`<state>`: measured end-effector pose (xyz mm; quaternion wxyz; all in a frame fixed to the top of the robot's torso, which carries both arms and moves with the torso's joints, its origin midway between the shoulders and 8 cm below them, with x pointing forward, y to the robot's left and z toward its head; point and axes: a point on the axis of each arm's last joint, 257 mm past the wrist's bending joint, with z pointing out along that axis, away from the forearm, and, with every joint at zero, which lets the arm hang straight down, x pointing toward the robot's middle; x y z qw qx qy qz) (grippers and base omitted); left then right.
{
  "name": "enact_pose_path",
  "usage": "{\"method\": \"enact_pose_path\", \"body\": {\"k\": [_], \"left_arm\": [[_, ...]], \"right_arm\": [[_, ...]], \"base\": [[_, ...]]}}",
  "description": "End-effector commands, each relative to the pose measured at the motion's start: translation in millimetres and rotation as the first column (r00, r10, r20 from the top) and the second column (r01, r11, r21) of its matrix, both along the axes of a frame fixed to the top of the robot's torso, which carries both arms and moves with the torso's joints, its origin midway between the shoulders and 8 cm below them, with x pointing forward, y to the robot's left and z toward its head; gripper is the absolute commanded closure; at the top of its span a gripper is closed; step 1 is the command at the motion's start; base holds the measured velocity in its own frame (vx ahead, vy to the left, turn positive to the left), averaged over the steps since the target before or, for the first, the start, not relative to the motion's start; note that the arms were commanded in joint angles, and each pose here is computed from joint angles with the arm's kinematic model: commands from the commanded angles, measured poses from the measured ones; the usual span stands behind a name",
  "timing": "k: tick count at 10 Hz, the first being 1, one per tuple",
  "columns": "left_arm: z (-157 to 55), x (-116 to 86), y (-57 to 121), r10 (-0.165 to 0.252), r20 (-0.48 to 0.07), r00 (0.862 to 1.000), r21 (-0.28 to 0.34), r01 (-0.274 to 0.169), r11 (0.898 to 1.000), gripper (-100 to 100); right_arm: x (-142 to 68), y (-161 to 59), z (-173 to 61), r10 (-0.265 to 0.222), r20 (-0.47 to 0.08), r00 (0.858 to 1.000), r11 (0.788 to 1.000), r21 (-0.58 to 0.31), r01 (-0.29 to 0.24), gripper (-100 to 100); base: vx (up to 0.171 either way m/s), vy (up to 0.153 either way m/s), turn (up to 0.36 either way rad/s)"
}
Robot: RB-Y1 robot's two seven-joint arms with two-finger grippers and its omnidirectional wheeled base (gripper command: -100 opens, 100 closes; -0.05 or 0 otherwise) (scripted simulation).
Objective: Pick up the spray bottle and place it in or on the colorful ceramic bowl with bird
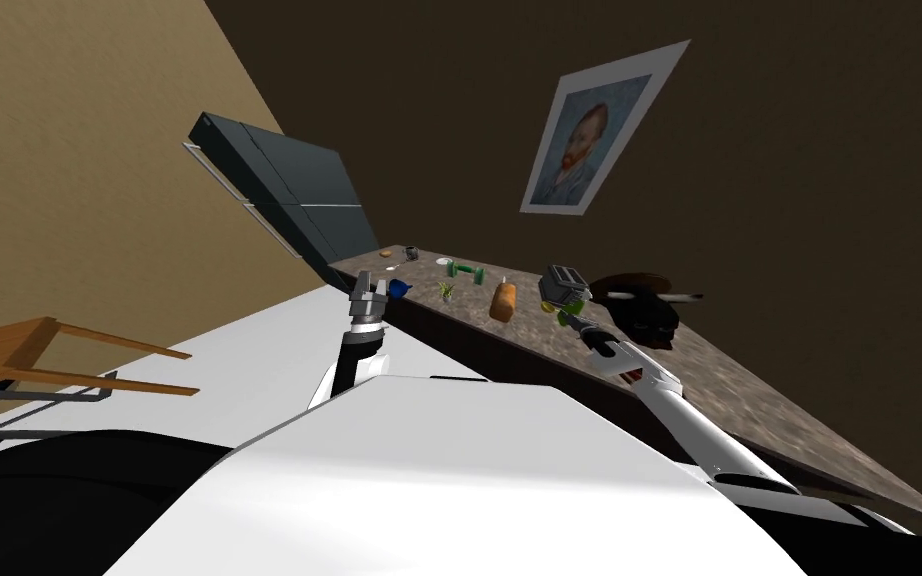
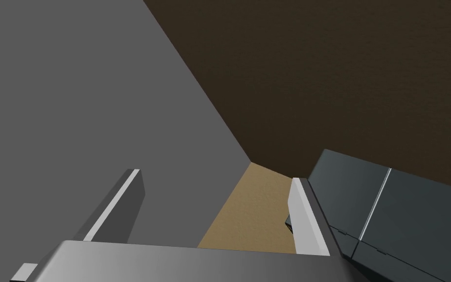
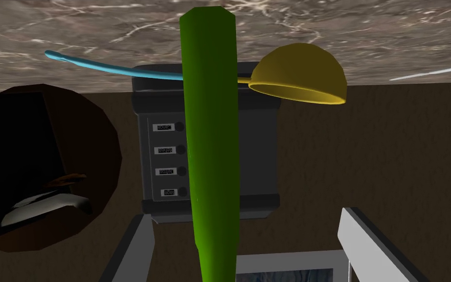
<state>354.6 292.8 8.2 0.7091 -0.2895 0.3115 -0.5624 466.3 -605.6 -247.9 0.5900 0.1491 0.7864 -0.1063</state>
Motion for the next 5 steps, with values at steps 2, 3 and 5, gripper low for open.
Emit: {"method": "enact_pose_path", "body": {"k": [2, 3, 5], "left_arm": [[0.0, 0.0, 0.0, 0.0, 0.0, 1.0, 0.0, 0.0, 1.0, 0], [0.0, 0.0, 0.0, 0.0, 0.0, 1.0, 0.0, 0.0, 1.0, 0], [0.0, 0.0, 0.0, 0.0, 0.0, 1.0, 0.0, 0.0, 1.0, 0]], "right_arm": [[21.0, 8.6, -6.6, 0.032, -0.008, 0.999, 0.999, 0.004, -0.032, -100], [27.2, 1.0, -1.9, 0.016, 0.0, 1.0, 1.0, 0.002, -0.016, -100], [44.1, 6.4, -1.8, 0.035, 0.0, 0.999, 0.999, 0.001, -0.035, -100]], "base": [[-0.031, 0.017, -0.072], [-0.034, 0.018, -0.049], [-0.027, 0.016, -0.075]]}}
